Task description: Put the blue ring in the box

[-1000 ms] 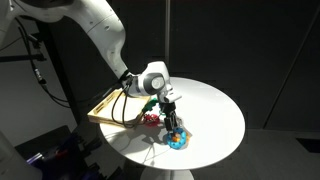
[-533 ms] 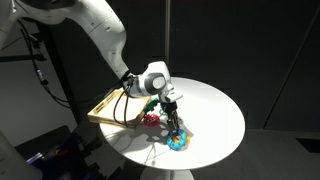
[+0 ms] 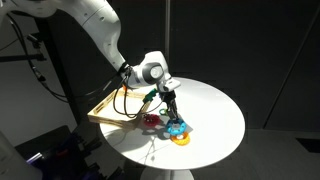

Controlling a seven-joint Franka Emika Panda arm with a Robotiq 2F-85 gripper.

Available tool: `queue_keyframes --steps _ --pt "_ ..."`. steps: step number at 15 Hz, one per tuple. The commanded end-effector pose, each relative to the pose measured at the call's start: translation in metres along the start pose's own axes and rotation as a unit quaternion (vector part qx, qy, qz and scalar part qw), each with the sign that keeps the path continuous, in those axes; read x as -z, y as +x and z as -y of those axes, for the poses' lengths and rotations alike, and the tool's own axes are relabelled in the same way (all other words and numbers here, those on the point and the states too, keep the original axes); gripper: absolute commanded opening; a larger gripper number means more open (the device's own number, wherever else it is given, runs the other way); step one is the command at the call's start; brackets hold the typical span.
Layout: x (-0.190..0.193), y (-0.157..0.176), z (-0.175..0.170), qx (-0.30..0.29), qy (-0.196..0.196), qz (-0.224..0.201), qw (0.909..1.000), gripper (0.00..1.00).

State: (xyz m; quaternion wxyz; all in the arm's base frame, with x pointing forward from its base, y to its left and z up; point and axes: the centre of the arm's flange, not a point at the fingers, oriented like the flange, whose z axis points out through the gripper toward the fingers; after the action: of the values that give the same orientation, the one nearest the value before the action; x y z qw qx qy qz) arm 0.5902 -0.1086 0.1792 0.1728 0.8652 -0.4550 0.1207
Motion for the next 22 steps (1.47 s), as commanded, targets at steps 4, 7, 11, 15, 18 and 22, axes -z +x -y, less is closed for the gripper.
queue_keyframes --steps 4,7,11,15,18,22 --pt "0.059 -0.038 0.019 0.005 0.013 0.005 0.9999 0.1" --pt "0.082 -0.061 0.034 0.006 0.024 0.02 0.9995 0.1" --pt "0.12 -0.087 0.053 0.014 0.039 0.047 0.998 0.1" --pt "0.152 -0.113 0.068 0.021 0.053 0.084 0.9948 0.1" --pt "0.161 -0.133 0.076 0.022 0.056 0.12 0.9909 0.1" --pt "0.158 -0.155 0.08 0.022 0.045 0.16 0.9859 0.1"
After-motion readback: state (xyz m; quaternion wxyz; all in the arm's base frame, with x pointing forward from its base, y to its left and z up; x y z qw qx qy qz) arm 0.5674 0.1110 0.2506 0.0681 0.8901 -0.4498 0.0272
